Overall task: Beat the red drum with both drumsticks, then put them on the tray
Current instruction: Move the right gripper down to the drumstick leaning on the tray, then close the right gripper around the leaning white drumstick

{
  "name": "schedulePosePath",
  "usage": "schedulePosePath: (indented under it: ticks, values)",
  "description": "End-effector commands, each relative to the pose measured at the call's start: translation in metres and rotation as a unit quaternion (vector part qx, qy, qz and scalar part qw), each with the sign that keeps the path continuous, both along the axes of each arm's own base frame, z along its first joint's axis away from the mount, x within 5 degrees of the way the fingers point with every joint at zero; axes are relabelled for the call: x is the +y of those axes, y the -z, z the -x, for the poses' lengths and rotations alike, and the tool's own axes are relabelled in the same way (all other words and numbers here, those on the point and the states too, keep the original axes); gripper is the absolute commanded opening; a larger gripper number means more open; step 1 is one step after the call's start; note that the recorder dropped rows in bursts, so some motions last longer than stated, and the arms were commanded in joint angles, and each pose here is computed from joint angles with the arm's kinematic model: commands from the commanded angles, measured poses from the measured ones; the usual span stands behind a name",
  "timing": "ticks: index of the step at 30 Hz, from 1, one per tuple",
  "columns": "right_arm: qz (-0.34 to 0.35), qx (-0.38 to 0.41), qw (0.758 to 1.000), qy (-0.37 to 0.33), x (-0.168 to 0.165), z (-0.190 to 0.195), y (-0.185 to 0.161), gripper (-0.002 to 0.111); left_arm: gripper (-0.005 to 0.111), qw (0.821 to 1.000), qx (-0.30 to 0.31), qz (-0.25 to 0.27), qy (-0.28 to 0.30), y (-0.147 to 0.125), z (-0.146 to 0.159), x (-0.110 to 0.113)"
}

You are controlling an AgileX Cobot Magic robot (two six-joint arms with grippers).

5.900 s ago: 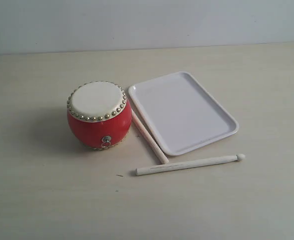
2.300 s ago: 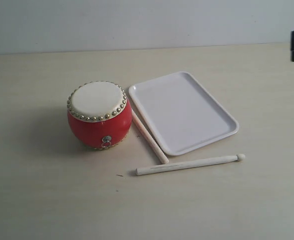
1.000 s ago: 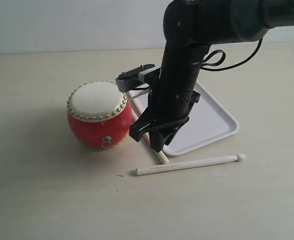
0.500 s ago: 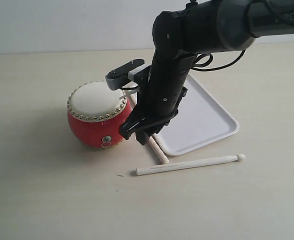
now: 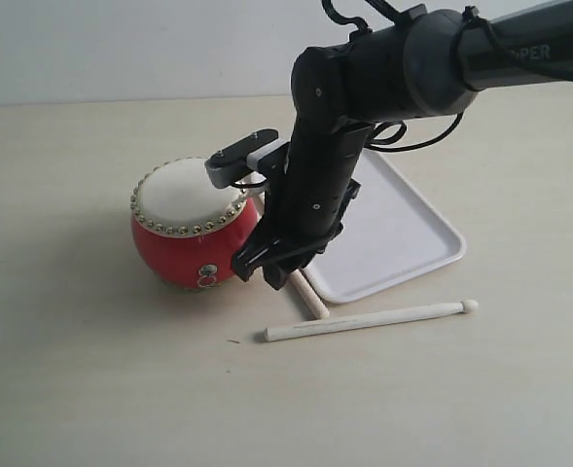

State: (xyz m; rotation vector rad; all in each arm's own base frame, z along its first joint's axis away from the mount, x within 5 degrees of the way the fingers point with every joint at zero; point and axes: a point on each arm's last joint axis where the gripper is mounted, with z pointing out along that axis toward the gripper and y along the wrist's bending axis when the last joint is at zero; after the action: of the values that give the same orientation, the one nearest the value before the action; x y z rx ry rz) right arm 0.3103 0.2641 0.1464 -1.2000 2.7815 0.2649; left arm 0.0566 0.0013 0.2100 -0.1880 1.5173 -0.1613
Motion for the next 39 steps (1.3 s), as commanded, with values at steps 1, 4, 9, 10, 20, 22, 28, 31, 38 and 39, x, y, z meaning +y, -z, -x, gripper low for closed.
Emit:
schedulePosePath:
  ticks: [1, 4, 9, 10, 20, 22, 28, 31, 38, 39]
  values:
    - [-0.002, -0.006, 1.0, -0.003, 0.003, -0.003, 0.003, 0.044, 0.0, 1.0, -0.007, 0.0, -0.002, 0.0, 0.0, 0.0]
    - [0.003, 0.0, 1.0, -0.001, 0.002, -0.003, 0.009, 0.044, 0.0, 1.0, -0.007, 0.0, -0.002, 0.0, 0.0, 0.0]
    - [0.0, -0.004, 1.0, 0.009, 0.003, -0.004, 0.011, 0.044, 0.0, 1.0, -0.007, 0.0, -0.002, 0.0, 0.0, 0.0]
    - [-0.001, -0.006, 1.0, 0.009, 0.003, -0.005, 0.011, 0.044, 0.0, 1.0, -0.007, 0.0, -0.002, 0.0, 0.0, 0.0]
    - [0.0, -0.013, 0.999, 0.035, 0.003, -0.007, 0.011, 0.044, 0.0, 1.0, -0.007, 0.0, -0.002, 0.0, 0.0, 0.0]
    - [0.0, -0.013, 0.999, 0.035, 0.003, -0.007, 0.011, 0.044, 0.0, 1.0, -0.007, 0.0, -0.002, 0.0, 0.0, 0.0]
    - [0.015, -0.018, 0.999, 0.027, 0.001, -0.008, 0.015, 0.044, 0.0, 1.0, -0.007, 0.0, -0.002, 0.0, 0.0, 0.0]
    - [0.019, -0.009, 0.999, 0.033, 0.001, -0.007, 0.019, 0.044, 0.0, 1.0, -0.007, 0.0, -0.002, 0.0, 0.0, 0.0]
    - [0.012, 0.012, 0.999, 0.047, 0.002, -0.004, 0.019, 0.044, 0.0, 1.0, -0.007, 0.0, -0.002, 0.0, 0.0, 0.0]
    - [0.009, 0.013, 0.999, 0.049, 0.003, -0.004, 0.019, 0.044, 0.0, 1.0, -0.007, 0.0, -0.002, 0.0, 0.0, 0.0]
